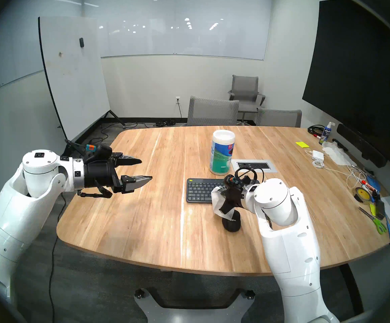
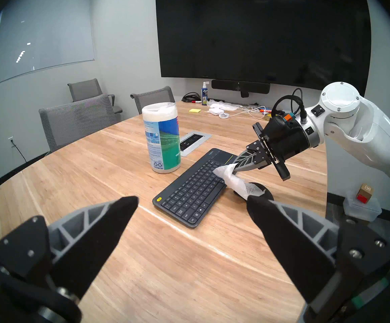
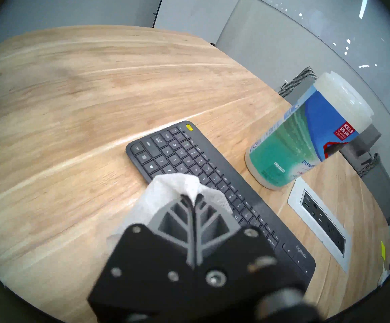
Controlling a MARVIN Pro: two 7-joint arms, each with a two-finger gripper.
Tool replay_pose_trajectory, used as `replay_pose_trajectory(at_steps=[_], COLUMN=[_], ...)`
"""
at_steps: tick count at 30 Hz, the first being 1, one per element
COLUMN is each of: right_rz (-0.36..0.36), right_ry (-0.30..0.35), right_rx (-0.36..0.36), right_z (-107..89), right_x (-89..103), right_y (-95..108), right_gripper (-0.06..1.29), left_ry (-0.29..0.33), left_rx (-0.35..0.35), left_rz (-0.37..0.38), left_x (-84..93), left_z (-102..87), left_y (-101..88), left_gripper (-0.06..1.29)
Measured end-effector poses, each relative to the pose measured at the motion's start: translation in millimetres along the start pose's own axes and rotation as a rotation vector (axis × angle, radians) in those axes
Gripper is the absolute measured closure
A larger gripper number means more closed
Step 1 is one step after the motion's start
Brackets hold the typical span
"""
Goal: Wipe the keyboards and mice with a disinfecting wipe, then set the wipe down
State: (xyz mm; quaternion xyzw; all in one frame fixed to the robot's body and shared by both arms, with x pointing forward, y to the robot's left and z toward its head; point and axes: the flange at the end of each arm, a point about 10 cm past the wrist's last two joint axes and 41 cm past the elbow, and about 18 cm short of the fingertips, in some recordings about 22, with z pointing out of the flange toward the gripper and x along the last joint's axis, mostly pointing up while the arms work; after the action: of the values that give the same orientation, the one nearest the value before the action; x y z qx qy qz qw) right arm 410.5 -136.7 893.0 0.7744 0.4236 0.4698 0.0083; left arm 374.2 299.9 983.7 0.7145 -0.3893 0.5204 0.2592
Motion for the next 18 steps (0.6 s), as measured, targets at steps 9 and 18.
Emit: replay_pose_trajectory(at_steps=[9,18], right_rz=[0.033,0.031], right_ry=[-0.015,-0.08], right_rx=[-0.036,-0.052], right_z=[2.6,-9.9], right_x=[-2.8,-42.2], right_y=[12.9,31.3], right_gripper=[1.25,1.25], left_ry=[0.0,0.0], left_rx=[0.0,0.0], left_rz=[0.0,0.0], left_x=[0.1,0.1], left_z=[-0.1,-0.1], left_y=[-0.1,-0.1], left_gripper=[-0.04,-0.04])
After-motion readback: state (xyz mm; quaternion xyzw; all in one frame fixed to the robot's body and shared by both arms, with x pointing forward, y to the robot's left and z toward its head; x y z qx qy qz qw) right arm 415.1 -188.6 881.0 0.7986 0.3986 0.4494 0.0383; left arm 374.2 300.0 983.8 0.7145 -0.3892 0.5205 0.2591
